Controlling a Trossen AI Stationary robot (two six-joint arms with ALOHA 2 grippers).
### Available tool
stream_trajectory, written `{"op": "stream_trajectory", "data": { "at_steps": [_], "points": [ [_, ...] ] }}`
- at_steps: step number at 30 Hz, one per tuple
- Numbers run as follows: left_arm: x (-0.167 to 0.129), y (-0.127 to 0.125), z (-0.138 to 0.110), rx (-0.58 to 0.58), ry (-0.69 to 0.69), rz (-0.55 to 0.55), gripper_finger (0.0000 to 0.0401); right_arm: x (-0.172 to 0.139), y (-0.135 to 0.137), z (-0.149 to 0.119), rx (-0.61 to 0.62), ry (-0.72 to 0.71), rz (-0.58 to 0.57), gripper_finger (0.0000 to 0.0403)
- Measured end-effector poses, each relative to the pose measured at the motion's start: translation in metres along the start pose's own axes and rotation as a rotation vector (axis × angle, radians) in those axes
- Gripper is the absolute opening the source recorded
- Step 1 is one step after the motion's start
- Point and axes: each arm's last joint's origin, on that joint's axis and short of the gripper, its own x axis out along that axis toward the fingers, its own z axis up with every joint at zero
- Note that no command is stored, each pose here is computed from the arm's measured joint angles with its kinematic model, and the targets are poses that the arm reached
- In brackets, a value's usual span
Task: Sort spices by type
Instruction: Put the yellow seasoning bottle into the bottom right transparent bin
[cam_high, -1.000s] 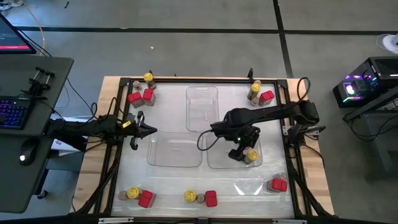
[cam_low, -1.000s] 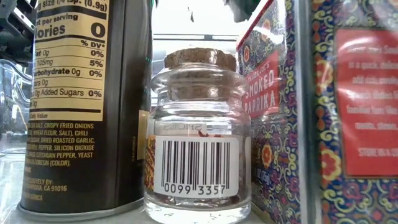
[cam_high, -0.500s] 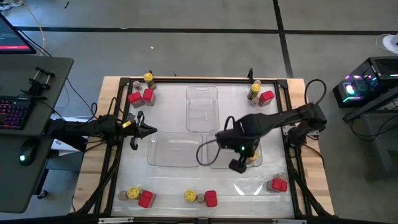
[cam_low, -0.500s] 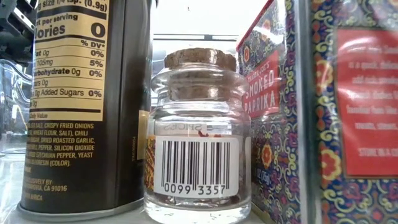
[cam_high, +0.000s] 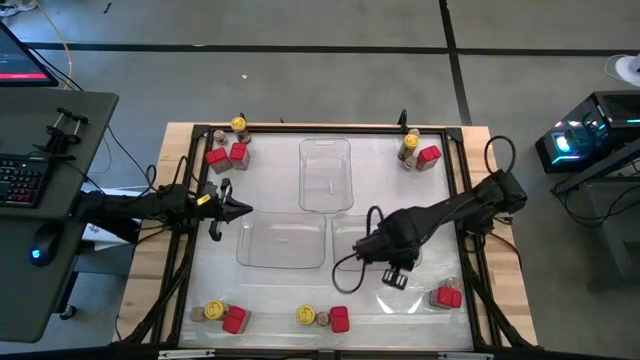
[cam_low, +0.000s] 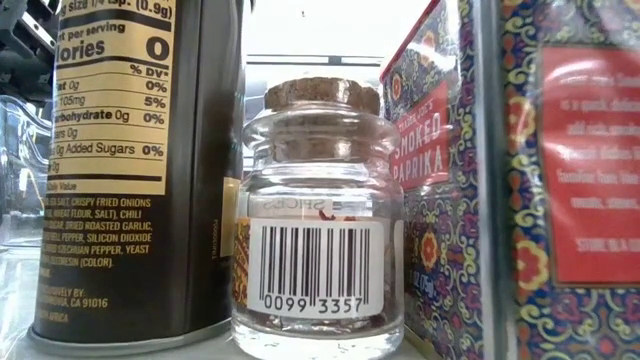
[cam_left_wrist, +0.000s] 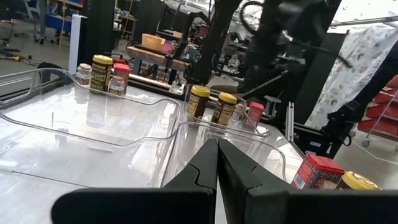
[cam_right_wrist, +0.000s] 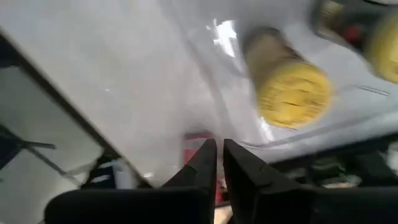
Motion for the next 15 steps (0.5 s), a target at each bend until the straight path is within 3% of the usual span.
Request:
{"op": "stream_trajectory", "data": {
  "at_steps": [4,9,12,15],
  "points": [
    [0.0,0.0,0.0,0.0,-0.001,0.0,0.0,0.006,-0.029,-0.007,0.037,-0.022,0.009,0.0005],
    [0.0,0.0,0.0,0.0,-0.001,0.0,0.0,-0.01,-0.071,-0.049,0.175,-0.153,0.068,0.0003],
    [0.0,0.0,0.0,0.0,-0.001,0.0,0.0,-0.016,-0.088,-0.073,0.259,-0.248,0.198,0.0001],
    [0.0,0.0,0.0,0.0,-0.001,0.0,0.0,-0.016,-0.09,-0.077,0.333,-0.35,0.374,0.0001]
  ]
}}
